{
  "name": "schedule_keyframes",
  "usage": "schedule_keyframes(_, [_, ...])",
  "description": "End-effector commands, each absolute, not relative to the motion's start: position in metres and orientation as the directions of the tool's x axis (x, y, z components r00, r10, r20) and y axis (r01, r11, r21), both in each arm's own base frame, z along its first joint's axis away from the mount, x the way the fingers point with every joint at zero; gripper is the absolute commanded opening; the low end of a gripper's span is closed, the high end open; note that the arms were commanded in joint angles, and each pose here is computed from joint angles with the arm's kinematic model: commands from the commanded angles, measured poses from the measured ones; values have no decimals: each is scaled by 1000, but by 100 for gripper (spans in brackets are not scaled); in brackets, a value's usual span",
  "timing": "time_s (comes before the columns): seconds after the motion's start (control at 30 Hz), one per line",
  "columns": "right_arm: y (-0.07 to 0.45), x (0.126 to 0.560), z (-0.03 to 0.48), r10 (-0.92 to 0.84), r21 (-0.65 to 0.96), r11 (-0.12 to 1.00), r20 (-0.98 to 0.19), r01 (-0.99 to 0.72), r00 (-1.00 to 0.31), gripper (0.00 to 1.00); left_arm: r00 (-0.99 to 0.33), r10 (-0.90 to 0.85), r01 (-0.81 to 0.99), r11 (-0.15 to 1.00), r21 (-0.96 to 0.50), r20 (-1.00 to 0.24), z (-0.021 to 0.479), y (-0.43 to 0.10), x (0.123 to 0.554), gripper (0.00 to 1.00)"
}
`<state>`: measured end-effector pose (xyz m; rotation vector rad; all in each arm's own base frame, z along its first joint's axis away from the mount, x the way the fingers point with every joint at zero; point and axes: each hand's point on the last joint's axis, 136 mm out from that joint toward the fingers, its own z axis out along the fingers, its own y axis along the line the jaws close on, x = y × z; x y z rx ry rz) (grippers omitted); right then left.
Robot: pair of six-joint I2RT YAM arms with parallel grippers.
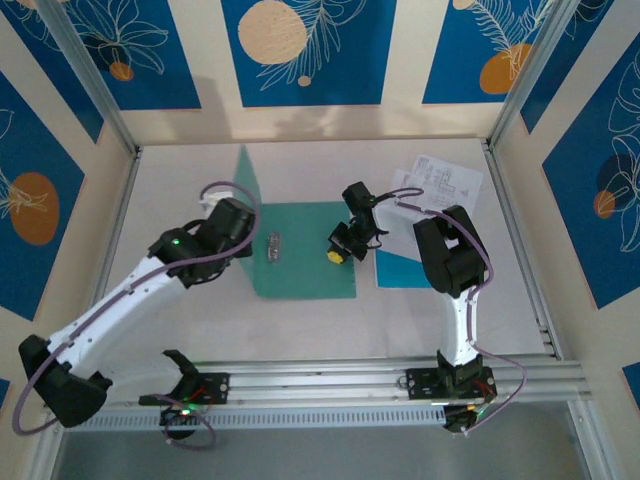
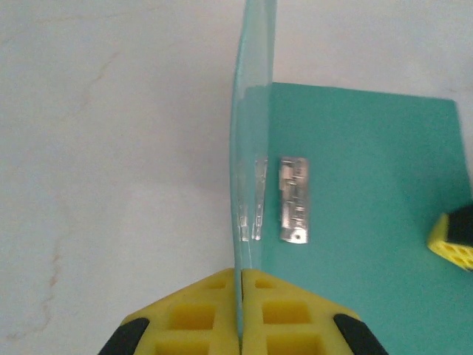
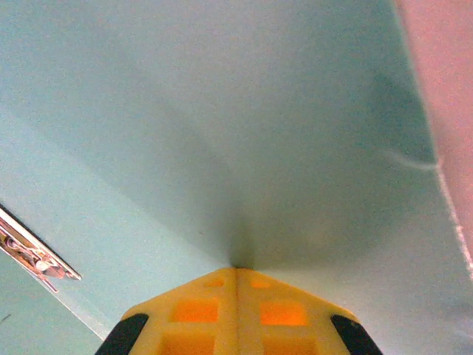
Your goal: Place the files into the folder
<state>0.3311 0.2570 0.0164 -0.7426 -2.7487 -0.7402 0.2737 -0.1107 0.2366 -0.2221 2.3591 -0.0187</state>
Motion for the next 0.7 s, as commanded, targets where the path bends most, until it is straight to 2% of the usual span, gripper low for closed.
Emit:
schedule_keyframes(0.0, [229, 303, -11, 467, 242, 789, 360, 564, -808, 0, -777, -241, -288, 958, -12, -581, 208, -67, 245, 0])
schedule_keyframes(0.13, [231, 302, -10, 465, 242, 789, 367, 565, -806, 0, -788, -353, -406, 914, -7, -503, 191, -35, 238, 9])
schedule_keyframes(0.23, [231, 303, -10, 463, 242, 789, 367, 564, -806, 0, -792, -447, -484, 875, -18, -415, 172, -19, 235, 19])
schedule_keyframes(0.37, [232, 303, -9, 462, 246, 788, 368, 564, -807, 0, -763, -573, -589, 807, -42, -301, 152, -6, 234, 49])
schedule_keyframes(0.4, [233, 303, -8, 461, 247, 789, 369, 563, -807, 0, -749, -590, -610, 792, -33, -301, 153, -1, 234, 58])
schedule_keyframes(0.5, [234, 303, -8, 460, 251, 785, 375, 566, -805, 0, -711, -615, -652, 758, -7, -342, 167, 13, 236, 75])
schedule_keyframes(0.67, [237, 306, -4, 458, 264, 780, 378, 568, -804, 0, -635, -654, -702, 711, -48, -410, 199, 26, 245, 77])
